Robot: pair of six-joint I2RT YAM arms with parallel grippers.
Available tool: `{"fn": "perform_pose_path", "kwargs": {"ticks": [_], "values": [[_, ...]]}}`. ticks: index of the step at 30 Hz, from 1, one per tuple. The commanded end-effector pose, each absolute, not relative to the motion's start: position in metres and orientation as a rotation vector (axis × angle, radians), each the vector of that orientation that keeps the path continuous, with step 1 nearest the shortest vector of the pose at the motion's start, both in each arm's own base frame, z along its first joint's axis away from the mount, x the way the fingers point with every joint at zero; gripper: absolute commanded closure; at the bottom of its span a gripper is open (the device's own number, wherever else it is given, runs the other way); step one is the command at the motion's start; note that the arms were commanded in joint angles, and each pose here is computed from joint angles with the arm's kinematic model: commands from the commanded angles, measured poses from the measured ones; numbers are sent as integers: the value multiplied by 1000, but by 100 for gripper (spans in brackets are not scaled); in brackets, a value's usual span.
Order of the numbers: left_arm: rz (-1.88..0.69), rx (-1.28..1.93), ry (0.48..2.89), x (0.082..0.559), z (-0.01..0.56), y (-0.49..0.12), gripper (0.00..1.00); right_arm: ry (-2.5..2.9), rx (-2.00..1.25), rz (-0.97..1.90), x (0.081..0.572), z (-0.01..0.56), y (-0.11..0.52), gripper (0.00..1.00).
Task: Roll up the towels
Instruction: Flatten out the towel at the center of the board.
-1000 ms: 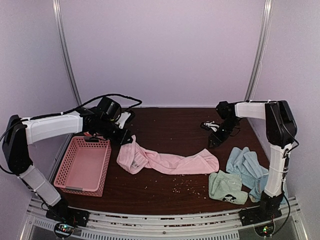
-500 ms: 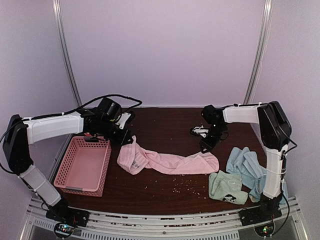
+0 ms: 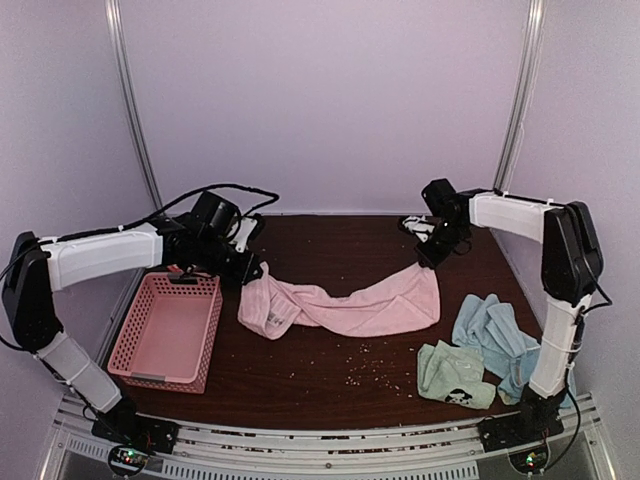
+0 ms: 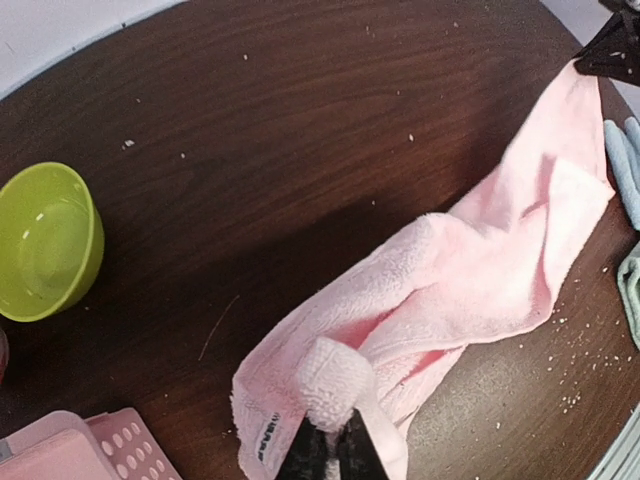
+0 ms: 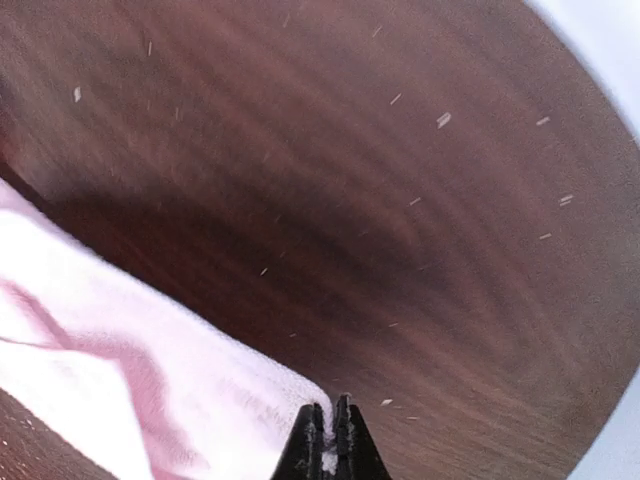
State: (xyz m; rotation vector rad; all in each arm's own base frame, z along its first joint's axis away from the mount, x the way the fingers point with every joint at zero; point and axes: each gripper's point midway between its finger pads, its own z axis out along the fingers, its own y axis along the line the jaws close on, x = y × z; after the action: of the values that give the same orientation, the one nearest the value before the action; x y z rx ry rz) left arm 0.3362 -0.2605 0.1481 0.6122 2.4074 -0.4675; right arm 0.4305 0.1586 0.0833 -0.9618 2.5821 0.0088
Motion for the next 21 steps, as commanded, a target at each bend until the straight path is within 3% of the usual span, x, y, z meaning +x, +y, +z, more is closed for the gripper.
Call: {"fn": "perform_pose_path", "kwargs": {"ticks": [1,8,15,18,21], "values": [[-477,585,2191,346,204,-259,97,2312,-762,-22,463,199,151,100],[-609,662,1999,324,227,-266,87,2284,-684,10,462,208,135,100],[-673,765,2083,306,201,-273,77,2371,-696,61,449,175,127,100],[-532,628,2200,324,185,-256,69,2364,-694,69,449,178,128,100],[-568,650,2317,326,160,-268,66,2321,-672,73,455,199,129,100]]}}
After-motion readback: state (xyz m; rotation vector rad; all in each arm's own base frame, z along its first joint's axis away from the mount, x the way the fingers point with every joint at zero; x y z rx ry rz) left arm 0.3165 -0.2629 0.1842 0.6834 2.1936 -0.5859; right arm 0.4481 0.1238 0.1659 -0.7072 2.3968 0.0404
